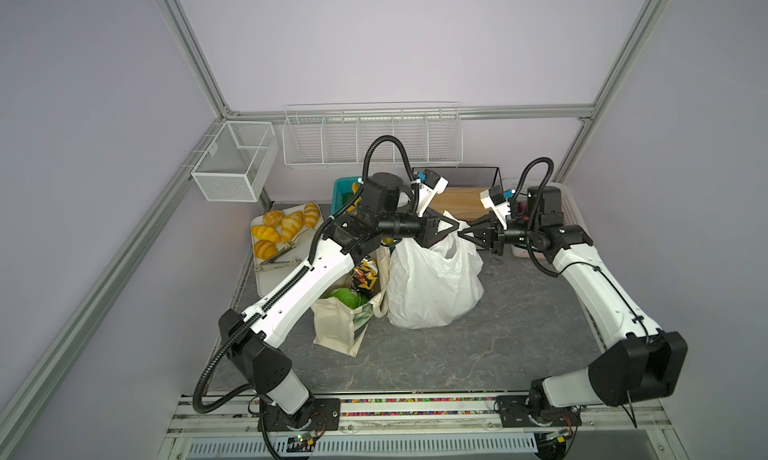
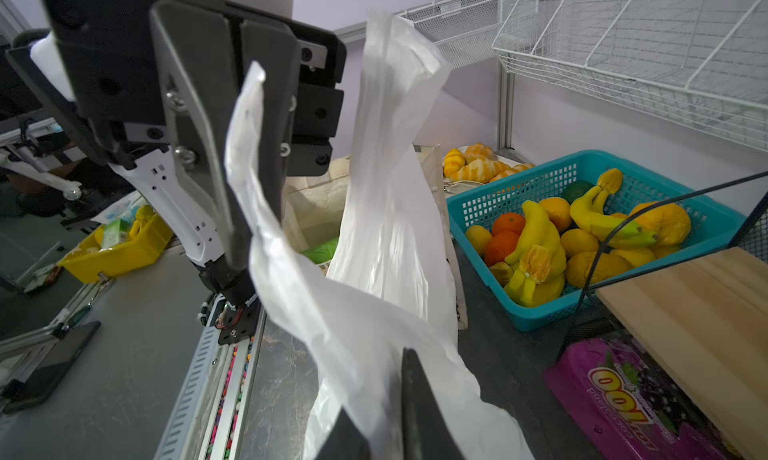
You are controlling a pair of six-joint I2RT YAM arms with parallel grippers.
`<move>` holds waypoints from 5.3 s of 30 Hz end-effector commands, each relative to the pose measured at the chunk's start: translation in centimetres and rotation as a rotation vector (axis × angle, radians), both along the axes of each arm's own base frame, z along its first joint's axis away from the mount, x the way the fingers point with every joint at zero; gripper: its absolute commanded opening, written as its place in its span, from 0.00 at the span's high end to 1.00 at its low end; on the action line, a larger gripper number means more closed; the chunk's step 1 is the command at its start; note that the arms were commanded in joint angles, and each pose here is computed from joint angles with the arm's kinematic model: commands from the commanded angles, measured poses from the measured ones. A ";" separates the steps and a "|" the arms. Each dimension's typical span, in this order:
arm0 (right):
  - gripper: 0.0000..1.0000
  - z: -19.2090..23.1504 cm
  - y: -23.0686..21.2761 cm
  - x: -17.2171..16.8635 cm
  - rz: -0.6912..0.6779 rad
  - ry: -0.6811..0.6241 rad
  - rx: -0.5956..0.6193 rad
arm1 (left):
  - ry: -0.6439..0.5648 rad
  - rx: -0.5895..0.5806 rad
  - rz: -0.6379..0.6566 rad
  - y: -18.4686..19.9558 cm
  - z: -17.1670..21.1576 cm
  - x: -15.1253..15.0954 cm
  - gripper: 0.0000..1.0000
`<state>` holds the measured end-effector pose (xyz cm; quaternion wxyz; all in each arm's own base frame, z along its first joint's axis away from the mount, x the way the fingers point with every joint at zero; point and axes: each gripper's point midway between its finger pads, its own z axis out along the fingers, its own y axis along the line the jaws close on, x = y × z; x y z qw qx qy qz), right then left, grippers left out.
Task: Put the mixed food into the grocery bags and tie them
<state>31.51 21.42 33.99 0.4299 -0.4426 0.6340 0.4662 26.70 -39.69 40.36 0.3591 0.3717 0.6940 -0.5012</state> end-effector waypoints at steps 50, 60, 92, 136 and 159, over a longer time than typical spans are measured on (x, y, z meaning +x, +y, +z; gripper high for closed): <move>0.94 -0.5 -3.3 4.0 -0.330 0.126 0.050 | -0.320 -0.094 0.175 8.5 -4.2 6.8 0.72; 0.94 -1.3 -3.8 5.5 -0.424 0.292 0.092 | -0.480 0.137 -0.065 5.0 -7.4 1.5 1.00; 0.65 -2.0 -2.1 1.7 -0.149 0.032 0.033 | -0.642 0.511 -0.232 0.5 -8.2 2.9 1.00; 0.05 -4.7 -3.3 3.1 -0.212 -0.042 -0.022 | -0.517 0.412 -0.141 -2.2 -8.3 5.1 1.00; 0.03 -2.5 -1.5 5.0 -0.180 -0.056 0.053 | -0.544 0.474 -0.131 -2.2 -9.9 5.9 1.00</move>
